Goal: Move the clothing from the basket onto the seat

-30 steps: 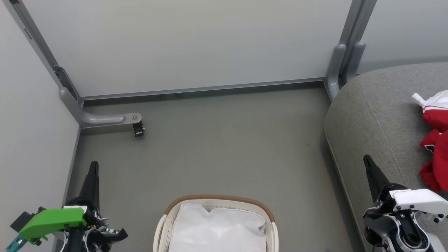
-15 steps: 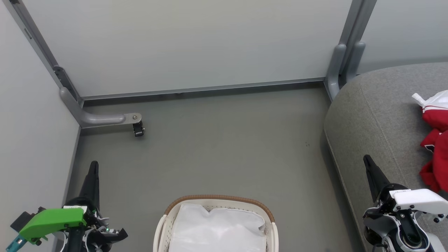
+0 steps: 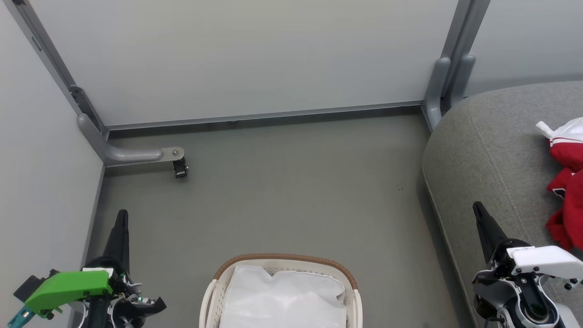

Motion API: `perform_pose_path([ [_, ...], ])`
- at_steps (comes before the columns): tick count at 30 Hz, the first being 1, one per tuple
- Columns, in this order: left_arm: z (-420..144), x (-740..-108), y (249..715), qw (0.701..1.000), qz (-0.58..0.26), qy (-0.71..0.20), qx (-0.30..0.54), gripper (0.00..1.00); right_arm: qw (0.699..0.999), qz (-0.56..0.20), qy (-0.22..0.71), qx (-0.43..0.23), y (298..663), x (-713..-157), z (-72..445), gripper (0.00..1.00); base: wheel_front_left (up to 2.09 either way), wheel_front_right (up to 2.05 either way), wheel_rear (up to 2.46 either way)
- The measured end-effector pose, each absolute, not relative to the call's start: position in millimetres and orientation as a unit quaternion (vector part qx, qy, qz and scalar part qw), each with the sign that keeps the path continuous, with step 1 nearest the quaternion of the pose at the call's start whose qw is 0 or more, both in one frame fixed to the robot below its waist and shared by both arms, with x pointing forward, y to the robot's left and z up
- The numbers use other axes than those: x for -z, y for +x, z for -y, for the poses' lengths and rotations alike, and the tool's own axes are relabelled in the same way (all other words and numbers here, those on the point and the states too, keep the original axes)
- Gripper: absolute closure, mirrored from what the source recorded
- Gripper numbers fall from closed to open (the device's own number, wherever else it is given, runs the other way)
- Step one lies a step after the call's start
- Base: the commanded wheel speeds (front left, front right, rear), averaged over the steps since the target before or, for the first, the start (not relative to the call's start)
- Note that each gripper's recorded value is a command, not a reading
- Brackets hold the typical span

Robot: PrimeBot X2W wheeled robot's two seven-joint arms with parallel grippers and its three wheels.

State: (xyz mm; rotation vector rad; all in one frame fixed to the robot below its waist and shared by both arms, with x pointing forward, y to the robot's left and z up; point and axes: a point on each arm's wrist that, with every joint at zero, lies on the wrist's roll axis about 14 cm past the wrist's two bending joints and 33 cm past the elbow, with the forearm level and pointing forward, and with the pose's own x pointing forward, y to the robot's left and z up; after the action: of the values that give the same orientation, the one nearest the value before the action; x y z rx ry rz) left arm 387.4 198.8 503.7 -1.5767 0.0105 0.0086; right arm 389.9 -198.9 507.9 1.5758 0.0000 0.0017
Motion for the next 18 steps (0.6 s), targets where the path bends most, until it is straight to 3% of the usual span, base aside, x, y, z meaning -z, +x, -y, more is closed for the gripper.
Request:
perform_pose_path([
  [18,-198.8,-503.7,387.4,0.705,-0.005,-0.709,-0.004,1.00,0.705,0.000,0.709,-0.001,389.9,-507.8,198.9,1.00,0.00,0.00,0.00],
])
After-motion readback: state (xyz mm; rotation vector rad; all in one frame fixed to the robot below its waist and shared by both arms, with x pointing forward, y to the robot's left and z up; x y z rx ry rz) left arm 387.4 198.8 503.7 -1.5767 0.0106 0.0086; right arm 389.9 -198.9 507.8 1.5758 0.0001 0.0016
